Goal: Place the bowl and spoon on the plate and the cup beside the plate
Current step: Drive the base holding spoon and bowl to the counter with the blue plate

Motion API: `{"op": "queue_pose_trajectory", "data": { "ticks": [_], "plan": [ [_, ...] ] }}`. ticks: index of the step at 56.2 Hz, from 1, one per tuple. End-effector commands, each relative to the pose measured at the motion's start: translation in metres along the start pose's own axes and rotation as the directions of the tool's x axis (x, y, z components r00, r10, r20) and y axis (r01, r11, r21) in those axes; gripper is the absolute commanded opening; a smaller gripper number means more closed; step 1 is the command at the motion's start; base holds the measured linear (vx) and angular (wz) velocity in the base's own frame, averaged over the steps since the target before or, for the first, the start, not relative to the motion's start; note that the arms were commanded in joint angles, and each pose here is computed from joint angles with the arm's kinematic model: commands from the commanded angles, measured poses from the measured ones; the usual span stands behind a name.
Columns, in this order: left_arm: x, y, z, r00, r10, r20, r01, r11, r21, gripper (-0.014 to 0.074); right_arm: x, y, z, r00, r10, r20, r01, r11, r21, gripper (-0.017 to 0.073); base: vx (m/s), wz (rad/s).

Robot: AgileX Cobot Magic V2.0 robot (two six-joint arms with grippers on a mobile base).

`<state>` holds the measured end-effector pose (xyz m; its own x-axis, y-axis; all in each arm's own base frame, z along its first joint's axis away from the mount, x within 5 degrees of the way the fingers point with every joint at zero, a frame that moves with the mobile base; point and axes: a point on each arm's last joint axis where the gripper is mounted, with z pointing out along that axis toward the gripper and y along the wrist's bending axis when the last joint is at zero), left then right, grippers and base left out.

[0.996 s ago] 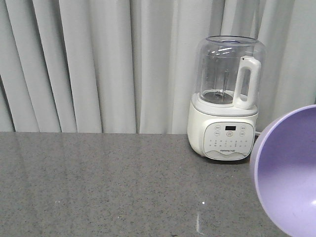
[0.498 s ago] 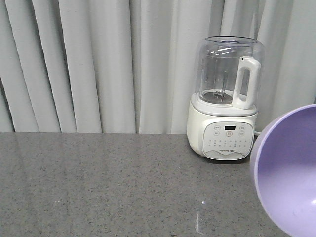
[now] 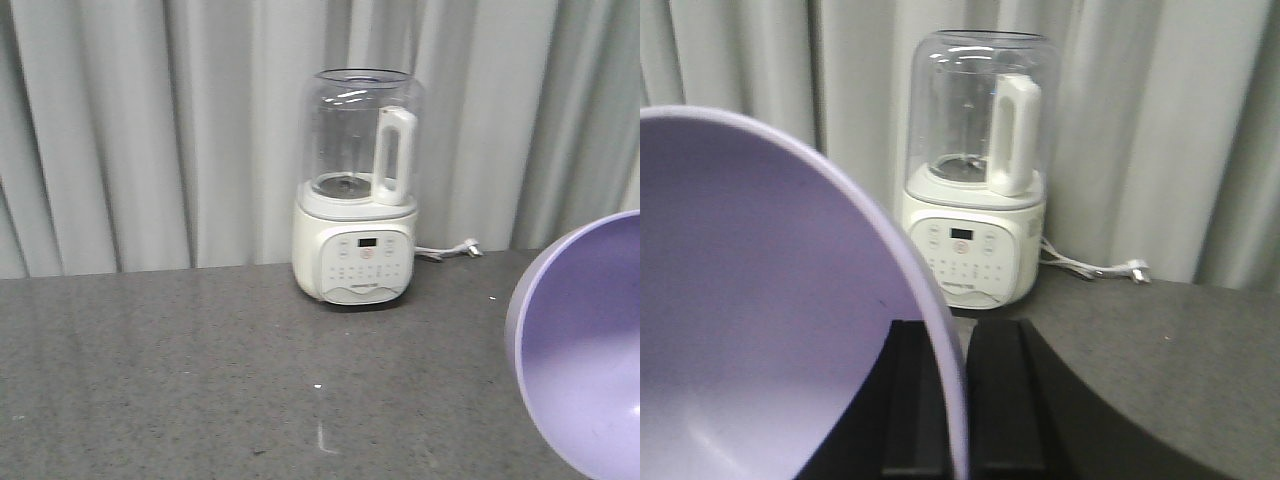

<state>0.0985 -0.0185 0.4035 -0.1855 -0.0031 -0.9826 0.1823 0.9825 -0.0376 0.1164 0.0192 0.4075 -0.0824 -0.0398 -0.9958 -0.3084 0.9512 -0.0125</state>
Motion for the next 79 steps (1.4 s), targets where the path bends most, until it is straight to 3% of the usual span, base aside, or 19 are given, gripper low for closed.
{"op": "queue_pose_trajectory", "data": {
  "ticks": [1,79],
  "plan": [
    [-0.0148,-0.0006,-0.0039,0.994,-0.008,0.108,0.008,1.0,0.004,-0.0006,-0.013,-0.0025,-0.0022,0.997,0.018,0.076,-0.021,0.999,0.033,-0.0009,-0.1,-0.58],
    [-0.0149,-0.0006,-0.0039,0.994,-0.008,0.109,0.008,1.0,0.004,-0.0006,-0.013,-0.0025,-0.0022,0.997,0.018,0.076,-0.021,0.999,0.033,-0.0009,-0.1,-0.62]
  ]
}}
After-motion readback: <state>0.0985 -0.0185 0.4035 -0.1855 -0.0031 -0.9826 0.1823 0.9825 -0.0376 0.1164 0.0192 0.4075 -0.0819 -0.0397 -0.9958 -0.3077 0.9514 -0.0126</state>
